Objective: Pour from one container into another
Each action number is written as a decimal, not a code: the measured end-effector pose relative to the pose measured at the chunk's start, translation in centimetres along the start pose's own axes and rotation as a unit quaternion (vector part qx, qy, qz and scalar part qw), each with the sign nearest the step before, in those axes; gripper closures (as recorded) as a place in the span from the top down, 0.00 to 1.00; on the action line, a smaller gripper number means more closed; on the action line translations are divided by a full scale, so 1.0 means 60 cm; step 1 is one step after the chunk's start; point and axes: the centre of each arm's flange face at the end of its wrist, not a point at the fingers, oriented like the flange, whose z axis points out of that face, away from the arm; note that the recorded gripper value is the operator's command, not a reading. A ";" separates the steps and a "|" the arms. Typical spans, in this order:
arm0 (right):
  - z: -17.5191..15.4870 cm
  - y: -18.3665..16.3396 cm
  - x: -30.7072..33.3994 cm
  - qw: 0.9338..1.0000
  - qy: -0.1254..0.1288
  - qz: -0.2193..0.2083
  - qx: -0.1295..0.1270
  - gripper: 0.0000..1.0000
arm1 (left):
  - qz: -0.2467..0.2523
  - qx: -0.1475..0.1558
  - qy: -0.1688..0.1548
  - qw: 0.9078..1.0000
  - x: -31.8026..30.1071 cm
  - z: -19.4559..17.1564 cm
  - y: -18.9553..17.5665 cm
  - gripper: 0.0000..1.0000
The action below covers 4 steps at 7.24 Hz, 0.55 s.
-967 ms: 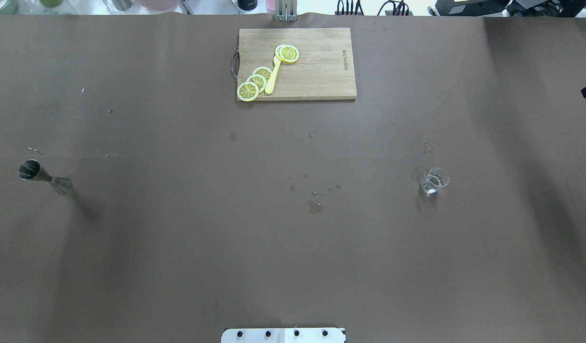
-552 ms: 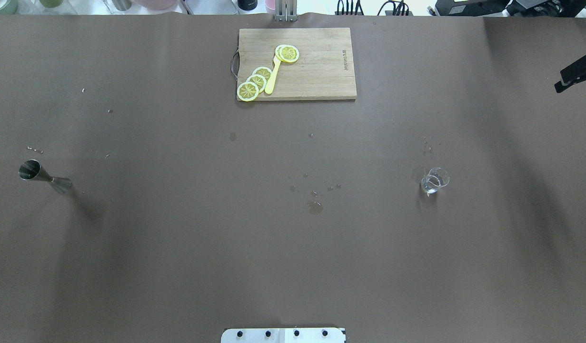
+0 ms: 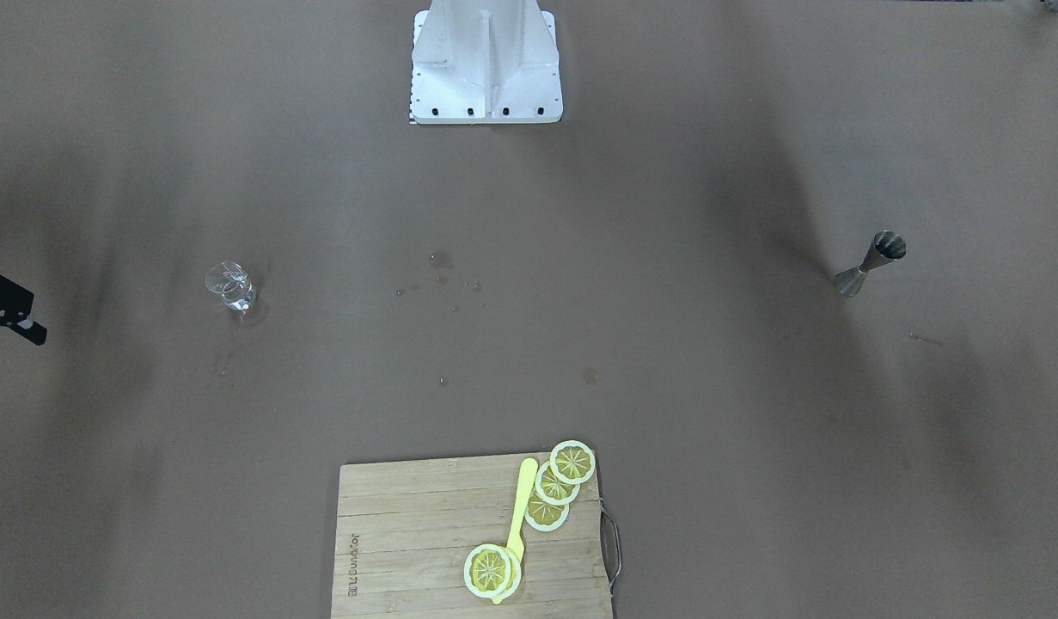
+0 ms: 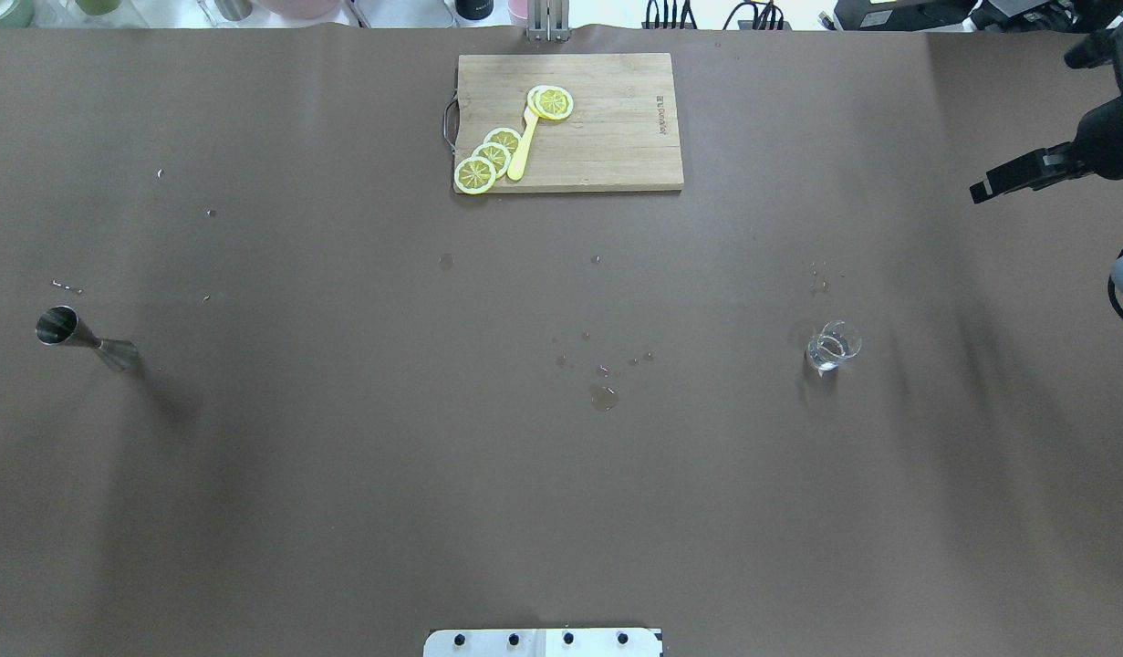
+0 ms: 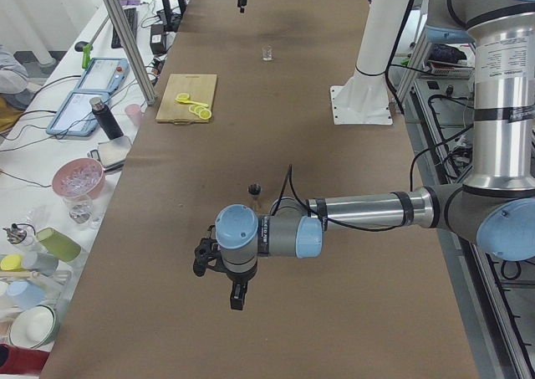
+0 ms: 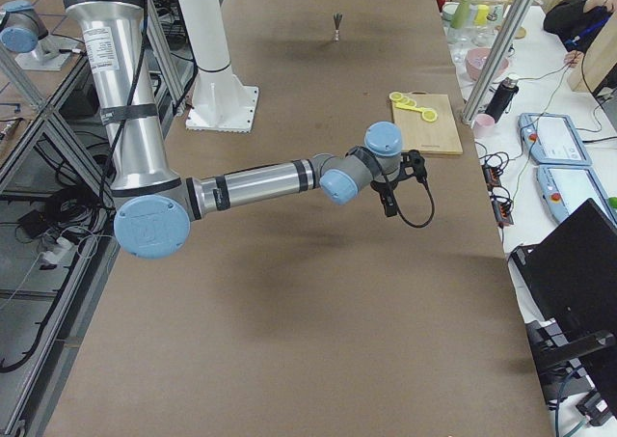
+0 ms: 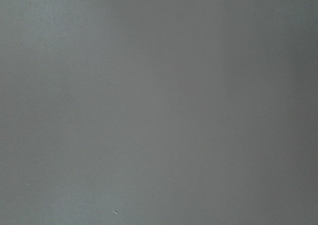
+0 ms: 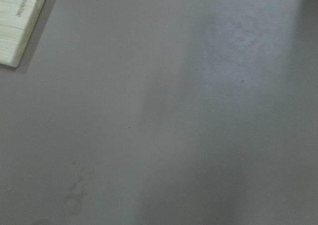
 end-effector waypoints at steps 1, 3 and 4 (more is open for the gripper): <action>0.026 0.035 -0.017 0.998 -0.033 -0.047 0.014 1.00 | 0.003 0.000 0.001 1.000 0.000 0.000 -0.003 0.99; 0.040 0.090 -0.037 0.989 -0.085 -0.116 0.042 1.00 | 0.003 0.000 0.001 1.000 -0.001 0.001 -0.005 0.99; 0.037 0.106 -0.044 0.982 -0.112 -0.145 0.053 1.00 | 0.002 -0.001 0.002 1.000 -0.001 0.002 -0.005 0.99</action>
